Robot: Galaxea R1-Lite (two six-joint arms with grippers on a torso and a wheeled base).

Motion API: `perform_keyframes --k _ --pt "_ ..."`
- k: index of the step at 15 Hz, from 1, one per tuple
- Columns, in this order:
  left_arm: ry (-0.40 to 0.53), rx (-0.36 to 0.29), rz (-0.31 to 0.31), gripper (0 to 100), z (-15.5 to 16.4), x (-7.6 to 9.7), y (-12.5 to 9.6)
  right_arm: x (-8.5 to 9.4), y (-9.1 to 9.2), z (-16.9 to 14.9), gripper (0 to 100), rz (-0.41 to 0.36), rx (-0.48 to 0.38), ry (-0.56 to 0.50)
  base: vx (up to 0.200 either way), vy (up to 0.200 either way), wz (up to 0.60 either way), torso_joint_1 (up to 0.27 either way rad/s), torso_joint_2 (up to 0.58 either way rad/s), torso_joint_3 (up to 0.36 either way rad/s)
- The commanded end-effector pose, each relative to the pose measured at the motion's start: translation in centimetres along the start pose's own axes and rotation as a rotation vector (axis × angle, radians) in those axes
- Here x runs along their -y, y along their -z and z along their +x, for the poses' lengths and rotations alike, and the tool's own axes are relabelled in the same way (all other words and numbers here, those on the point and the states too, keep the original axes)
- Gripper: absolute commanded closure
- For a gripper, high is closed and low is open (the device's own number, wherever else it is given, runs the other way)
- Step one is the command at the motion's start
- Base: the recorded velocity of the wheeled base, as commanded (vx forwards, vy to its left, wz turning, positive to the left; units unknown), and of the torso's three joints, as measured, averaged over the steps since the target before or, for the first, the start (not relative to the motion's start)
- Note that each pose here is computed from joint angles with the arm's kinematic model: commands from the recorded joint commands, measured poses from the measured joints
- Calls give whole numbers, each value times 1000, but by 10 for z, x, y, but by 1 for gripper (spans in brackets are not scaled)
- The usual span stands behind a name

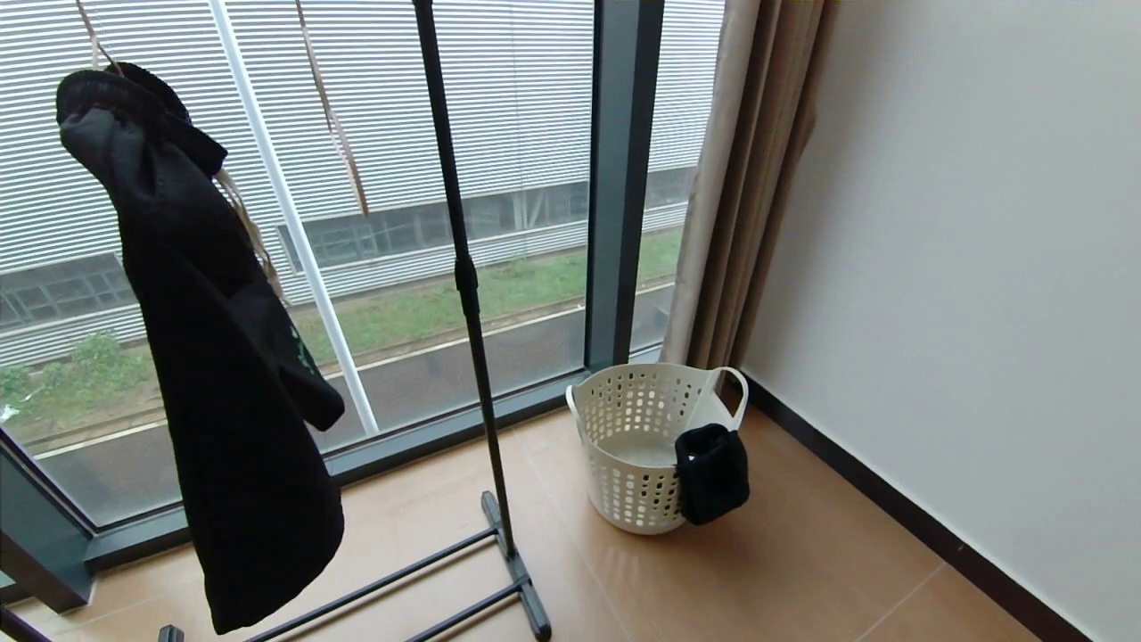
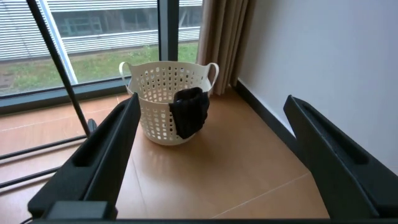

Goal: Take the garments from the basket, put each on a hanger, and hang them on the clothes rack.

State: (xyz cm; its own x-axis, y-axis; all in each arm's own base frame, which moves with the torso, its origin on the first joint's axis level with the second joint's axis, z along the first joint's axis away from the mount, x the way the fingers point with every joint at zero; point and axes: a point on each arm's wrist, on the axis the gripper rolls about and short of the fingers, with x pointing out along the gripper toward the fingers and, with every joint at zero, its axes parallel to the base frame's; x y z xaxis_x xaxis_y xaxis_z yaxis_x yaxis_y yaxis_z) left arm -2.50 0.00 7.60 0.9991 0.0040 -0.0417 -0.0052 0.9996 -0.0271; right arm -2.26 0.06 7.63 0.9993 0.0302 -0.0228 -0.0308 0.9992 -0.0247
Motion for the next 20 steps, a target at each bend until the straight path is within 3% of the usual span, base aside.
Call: perform_keyframes --k 1,3,8,12,20 --pt "-1 0 0 0 0 0 0 0 0 0 0 -1 -2 -1 0 -200 0 2 2 7" --pt "-1 0 0 0 0 0 0 0 0 0 0 -1 -2 -1 0 -200 0 0 5 5" --pt "-1 0 0 0 0 0 0 0 0 0 0 -1 -2 -1 200 -200 0 -1 4 6" --pt "-1 0 0 0 0 0 0 0 0 0 0 -1 -2 -1 200 -50 0 1 4 1" --pt "-1 0 1 0 0 0 0 0 0 0 0 1 -2 -1 0 0 0 0 0 0"
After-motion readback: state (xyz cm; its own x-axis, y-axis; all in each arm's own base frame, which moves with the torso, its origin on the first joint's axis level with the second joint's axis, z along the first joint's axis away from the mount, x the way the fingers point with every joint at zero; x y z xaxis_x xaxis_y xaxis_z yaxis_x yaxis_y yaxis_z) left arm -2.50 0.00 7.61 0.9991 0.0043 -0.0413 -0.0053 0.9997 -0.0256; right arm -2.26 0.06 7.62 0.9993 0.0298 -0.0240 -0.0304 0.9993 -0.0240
